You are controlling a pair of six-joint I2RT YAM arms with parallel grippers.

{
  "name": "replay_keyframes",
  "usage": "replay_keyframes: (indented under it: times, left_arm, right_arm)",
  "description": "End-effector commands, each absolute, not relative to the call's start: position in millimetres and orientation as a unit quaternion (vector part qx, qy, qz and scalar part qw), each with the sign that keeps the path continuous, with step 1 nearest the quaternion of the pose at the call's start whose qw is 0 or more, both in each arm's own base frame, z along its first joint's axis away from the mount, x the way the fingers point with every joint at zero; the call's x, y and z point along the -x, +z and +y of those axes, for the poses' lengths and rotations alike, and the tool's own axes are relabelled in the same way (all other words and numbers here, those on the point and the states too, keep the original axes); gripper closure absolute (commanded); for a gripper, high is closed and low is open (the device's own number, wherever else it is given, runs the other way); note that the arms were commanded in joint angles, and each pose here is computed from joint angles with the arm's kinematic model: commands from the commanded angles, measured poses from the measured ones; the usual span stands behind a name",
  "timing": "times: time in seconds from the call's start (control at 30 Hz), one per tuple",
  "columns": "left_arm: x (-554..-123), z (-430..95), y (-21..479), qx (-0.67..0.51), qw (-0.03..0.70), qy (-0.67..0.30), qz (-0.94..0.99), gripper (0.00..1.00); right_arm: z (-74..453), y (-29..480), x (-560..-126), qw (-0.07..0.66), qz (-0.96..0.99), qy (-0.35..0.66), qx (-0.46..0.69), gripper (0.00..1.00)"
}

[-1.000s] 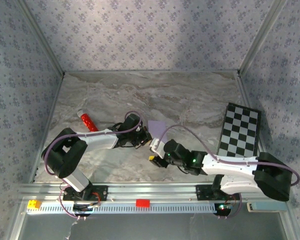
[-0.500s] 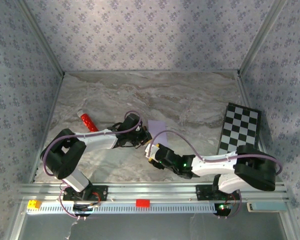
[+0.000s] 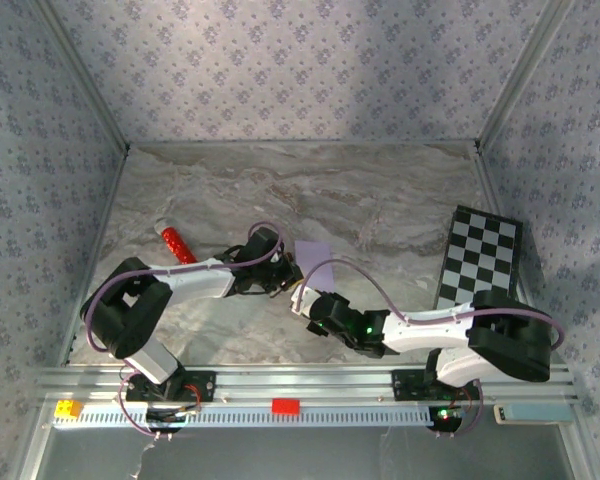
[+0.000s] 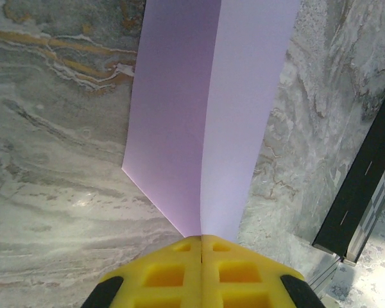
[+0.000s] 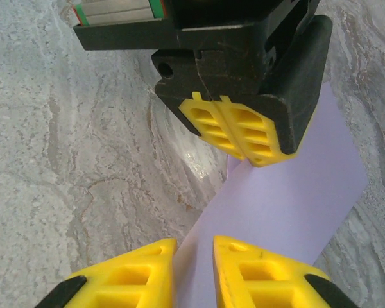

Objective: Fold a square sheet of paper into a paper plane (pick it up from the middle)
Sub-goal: Third fold the triangle at the center of the table.

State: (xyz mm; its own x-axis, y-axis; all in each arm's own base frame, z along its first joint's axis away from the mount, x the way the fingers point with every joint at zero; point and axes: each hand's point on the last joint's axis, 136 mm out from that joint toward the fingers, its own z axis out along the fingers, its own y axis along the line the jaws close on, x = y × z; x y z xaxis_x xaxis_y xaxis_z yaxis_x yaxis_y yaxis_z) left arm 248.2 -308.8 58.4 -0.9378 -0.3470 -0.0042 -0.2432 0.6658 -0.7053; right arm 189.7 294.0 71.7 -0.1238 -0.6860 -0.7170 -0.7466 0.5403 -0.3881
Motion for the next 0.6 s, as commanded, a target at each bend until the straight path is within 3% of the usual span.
replay_keyframes:
  times: [0.0,0.43,0.57]
  left_arm:
    - [-249.4,-303.6,62.9,0.175,0.075,-0.375,0.907,0.98]
    - [-250.4,-302.5,62.7,0.175,0.080,-0.377,0.906,0.94]
    - [-252.2,-300.3,67.3,0.175,0.089,-0.376,0.905,0.81]
  right_arm:
    - [297.9,81.2,-193.6,0.467,0.752,0.032,0.464,0.84]
    - [296.6,76.6,-195.5,0.449,0.771,0.049,0.449,0.99]
    - [296.5,74.0,-195.6,0.440,0.780,0.072,0.439,1.00]
